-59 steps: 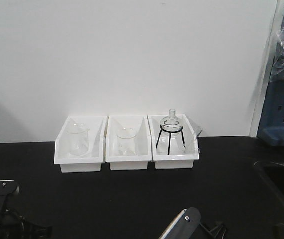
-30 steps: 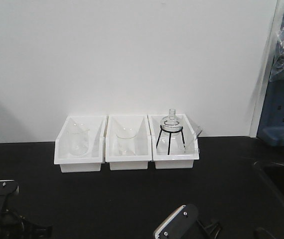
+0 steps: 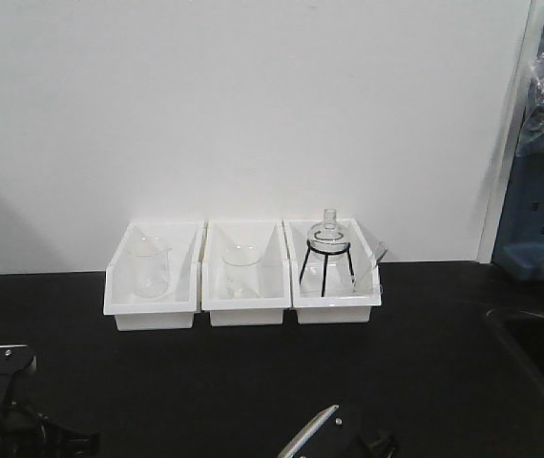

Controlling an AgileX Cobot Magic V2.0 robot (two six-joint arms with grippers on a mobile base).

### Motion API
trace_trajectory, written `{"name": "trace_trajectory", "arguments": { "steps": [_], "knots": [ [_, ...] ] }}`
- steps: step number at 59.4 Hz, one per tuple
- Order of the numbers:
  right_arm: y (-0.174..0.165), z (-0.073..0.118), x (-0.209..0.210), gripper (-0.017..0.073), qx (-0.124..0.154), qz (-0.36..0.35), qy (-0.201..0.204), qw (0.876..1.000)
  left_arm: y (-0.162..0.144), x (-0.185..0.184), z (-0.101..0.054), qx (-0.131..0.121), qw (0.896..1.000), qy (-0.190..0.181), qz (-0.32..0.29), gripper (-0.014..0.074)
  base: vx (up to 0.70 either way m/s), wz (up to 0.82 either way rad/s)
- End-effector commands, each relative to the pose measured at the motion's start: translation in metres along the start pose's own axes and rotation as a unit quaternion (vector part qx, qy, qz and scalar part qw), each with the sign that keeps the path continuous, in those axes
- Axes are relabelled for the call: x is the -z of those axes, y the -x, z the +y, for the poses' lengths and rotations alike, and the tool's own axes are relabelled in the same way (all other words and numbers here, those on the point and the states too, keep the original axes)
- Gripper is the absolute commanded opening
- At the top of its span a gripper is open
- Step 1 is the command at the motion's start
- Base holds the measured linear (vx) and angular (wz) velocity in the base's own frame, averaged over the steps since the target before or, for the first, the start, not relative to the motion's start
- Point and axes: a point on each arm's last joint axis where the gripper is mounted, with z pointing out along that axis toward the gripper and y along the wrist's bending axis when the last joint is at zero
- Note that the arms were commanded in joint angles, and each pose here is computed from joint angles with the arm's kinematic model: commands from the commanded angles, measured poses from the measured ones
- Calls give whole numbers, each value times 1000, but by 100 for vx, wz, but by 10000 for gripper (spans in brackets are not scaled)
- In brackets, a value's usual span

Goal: Sort red and green spoons into left cabinet
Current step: 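Lower the right gripper onto the green spoon handle and close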

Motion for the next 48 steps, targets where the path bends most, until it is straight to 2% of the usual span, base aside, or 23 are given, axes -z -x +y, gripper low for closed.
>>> {"name": "trace_trajectory", "arguments": {
  "steps": [1, 12, 35, 41, 48],
  "knots": [
    [25, -3, 6, 253, 4, -72, -5, 997, 18, 11, -4, 0, 999, 0, -50, -6, 0, 0],
    [26, -3, 6, -17, 6, -81, -5, 997, 18, 11, -4, 0, 999, 0, -50, -6, 0, 0],
    [30, -3, 9, -8, 6, -90, -6, 996, 19, 11, -4, -7, 999, 2, -54, -6, 0, 0],
    [36, -4, 15, -7, 13, -102, -9, 995, 19, 11, -4, -16, 998, 4, -58, -6, 0, 0],
    [45, -5, 24, -6, 24, -120, -14, 992, 21, 11, -3, -16, 998, 7, -66, -6, 0, 0]
  ]
}}
